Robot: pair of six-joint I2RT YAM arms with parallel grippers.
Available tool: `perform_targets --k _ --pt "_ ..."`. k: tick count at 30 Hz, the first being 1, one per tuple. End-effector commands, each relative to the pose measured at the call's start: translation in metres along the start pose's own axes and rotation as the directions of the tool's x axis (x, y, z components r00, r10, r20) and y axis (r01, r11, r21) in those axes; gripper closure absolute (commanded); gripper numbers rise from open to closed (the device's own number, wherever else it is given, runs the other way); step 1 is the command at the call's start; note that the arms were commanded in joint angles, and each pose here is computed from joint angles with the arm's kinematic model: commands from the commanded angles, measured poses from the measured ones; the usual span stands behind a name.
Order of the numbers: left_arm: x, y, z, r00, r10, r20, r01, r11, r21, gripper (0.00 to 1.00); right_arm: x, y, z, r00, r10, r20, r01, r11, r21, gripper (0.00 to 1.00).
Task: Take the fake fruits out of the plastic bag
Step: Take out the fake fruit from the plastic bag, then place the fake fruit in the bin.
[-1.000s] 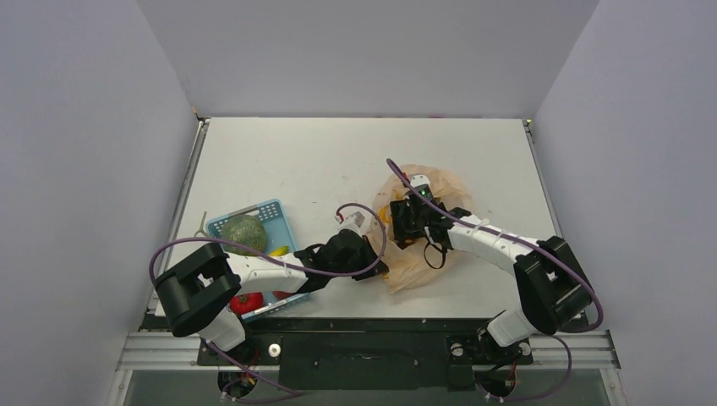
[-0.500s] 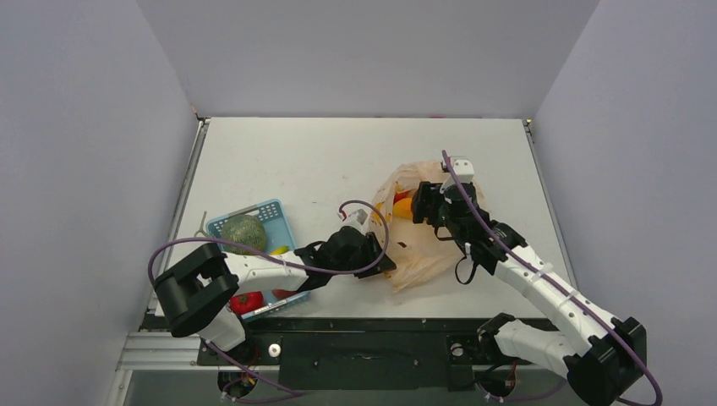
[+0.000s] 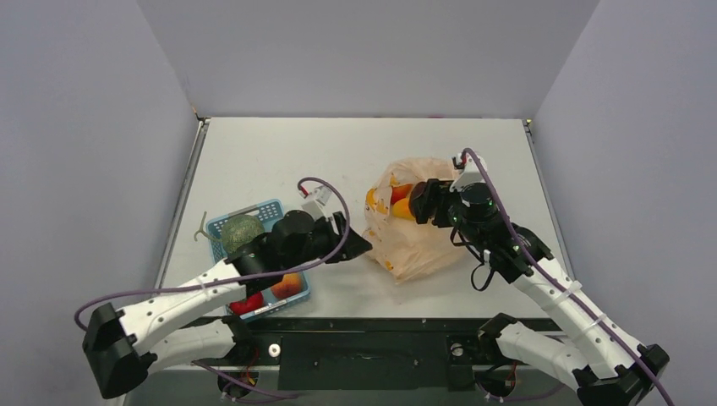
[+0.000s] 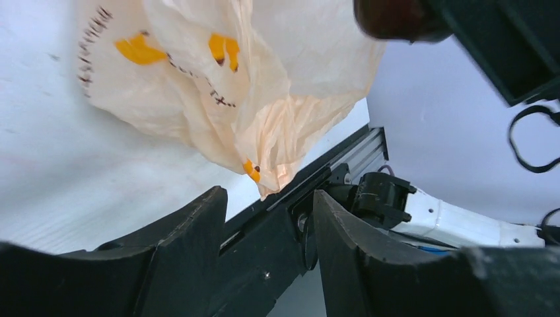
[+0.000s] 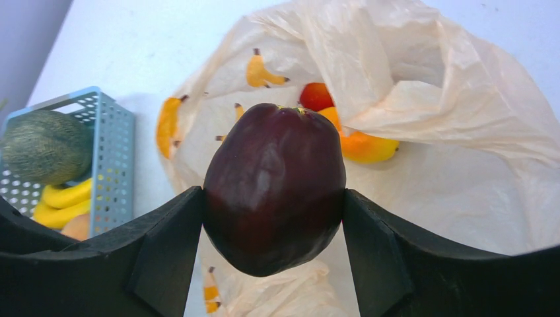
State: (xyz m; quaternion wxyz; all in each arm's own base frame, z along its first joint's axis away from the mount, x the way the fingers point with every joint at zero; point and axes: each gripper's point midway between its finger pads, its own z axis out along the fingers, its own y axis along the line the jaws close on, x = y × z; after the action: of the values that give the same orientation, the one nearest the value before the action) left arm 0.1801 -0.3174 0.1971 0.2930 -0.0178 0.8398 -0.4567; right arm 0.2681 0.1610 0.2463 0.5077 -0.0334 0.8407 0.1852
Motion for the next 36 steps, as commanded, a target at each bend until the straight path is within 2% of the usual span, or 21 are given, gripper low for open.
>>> perform_targets --k 1,3,4,5,6,7,11,13,14,15,16,17,18,19,20,22,26,31,32,34,36 --pt "-0.044 0.01 -0.064 0.987 0.127 0.094 -0.116 0.987 -0.114 0.51 -0.032 0.031 -0.018 0.998 0.029 0.06 -0.024 0.996 -0.085 1.0" --pt "-0.07 0.015 -0.092 0.969 0.178 0.174 -0.145 0.972 -0.187 0.5 -0.039 0.044 -0.022 0.997 0.033 0.07 -0.025 0.994 -0.108 1.0" --pt "-0.094 0.013 -0.108 0.943 0.225 0.244 -0.168 0.958 -0.233 0.5 -0.039 0.054 -0.025 0.997 0.029 0.072 -0.019 0.992 -0.128 1.0" --pt "-0.099 0.02 -0.121 0.933 0.251 0.257 -0.177 0.943 -0.28 0.49 -0.044 0.063 -0.026 0.996 0.039 0.078 -0.027 0.989 -0.145 1.0" --pt "-0.124 0.02 -0.139 0.895 0.301 0.329 -0.181 0.919 -0.35 0.49 -0.041 0.077 -0.028 0.997 0.027 0.076 -0.014 0.985 -0.174 1.0" --pt "-0.13 0.027 -0.15 0.88 0.337 0.335 -0.188 0.895 -0.405 0.49 -0.045 0.09 -0.026 0.996 0.034 0.081 -0.018 0.981 -0.194 1.0" --pt "-0.192 0.016 -0.204 0.726 0.471 0.502 -0.15 0.82 -0.552 0.49 -0.027 0.162 -0.019 0.998 -0.014 0.053 0.029 0.955 -0.294 1.0" --pt "-0.216 0.01 -0.225 0.635 0.54 0.552 -0.132 0.78 -0.611 0.49 -0.01 0.2 -0.014 0.998 -0.047 0.051 0.062 0.937 -0.343 1.0" --pt "-0.231 0.008 -0.24 0.572 0.553 0.605 -0.073 0.769 -0.635 0.49 0.001 0.217 -0.017 0.997 -0.062 0.049 0.076 0.925 -0.372 1.0" --pt "-0.236 0.011 -0.247 0.542 0.586 0.602 -0.062 0.743 -0.667 0.49 0.009 0.233 -0.007 0.997 -0.062 0.055 0.078 0.918 -0.388 1.0" --pt "-0.249 0.007 -0.259 0.477 0.589 0.652 -0.012 0.746 -0.665 0.49 0.021 0.253 -0.004 0.996 -0.069 0.058 0.087 0.902 -0.422 1.0" --pt "-0.249 0.014 -0.259 0.461 0.629 0.625 -0.016 0.711 -0.703 0.49 0.026 0.262 -0.002 0.995 -0.075 0.059 0.093 0.896 -0.434 1.0" --pt "-0.258 0.011 -0.268 0.408 0.621 0.669 0.026 0.725 -0.689 0.49 0.045 0.273 0.006 0.992 -0.115 0.045 0.123 0.888 -0.442 1.0" --pt "-0.257 0.018 -0.265 0.401 0.643 0.653 0.028 0.704 -0.71 0.49 0.046 0.286 0.006 0.992 -0.112 0.054 0.124 0.878 -0.462 1.0" --pt "-0.263 0.015 -0.267 0.374 0.637 0.674 0.031 0.718 -0.695 0.49 0.065 0.292 0.019 0.989 -0.148 0.032 0.146 0.879 -0.453 1.0" --pt "-0.268 0.02 -0.259 0.368 0.658 0.658 0.009 0.705 -0.709 0.49 0.082 0.305 0.033 0.981 -0.193 0.015 0.178 0.87 -0.46 1.0" --pt "-0.275 0.041 -0.245 0.394 0.697 0.6 -0.01 0.656 -0.755 0.49 0.094 0.314 0.055 0.968 -0.25 0.03 0.236 0.861 -0.45 0.97" --pt "-0.269 0.073 -0.247 0.418 0.722 0.552 0.014 0.602 -0.798 0.49 0.115 0.321 0.082 0.962 -0.271 -0.031 0.224 0.849 -0.478 0.91" --pt "-0.268 0.074 -0.249 0.408 0.723 0.557 0.017 0.604 -0.797 0.49 0.121 0.322 0.087 0.958 -0.285 -0.032 0.235 0.847 -0.477 0.9" --pt "-0.264 0.086 -0.254 0.424 0.722 0.547 0.042 0.587 -0.808 0.49 0.122 0.329 0.091 0.96 -0.281 -0.012 0.241 0.843 -0.48 0.89" --pt "-0.264 0.091 -0.265 0.406 0.73 0.549 0.089 0.567 -0.819 0.49 0.124 0.332 0.098 0.96 -0.28 -0.008 0.243 0.845 -0.477 0.84"
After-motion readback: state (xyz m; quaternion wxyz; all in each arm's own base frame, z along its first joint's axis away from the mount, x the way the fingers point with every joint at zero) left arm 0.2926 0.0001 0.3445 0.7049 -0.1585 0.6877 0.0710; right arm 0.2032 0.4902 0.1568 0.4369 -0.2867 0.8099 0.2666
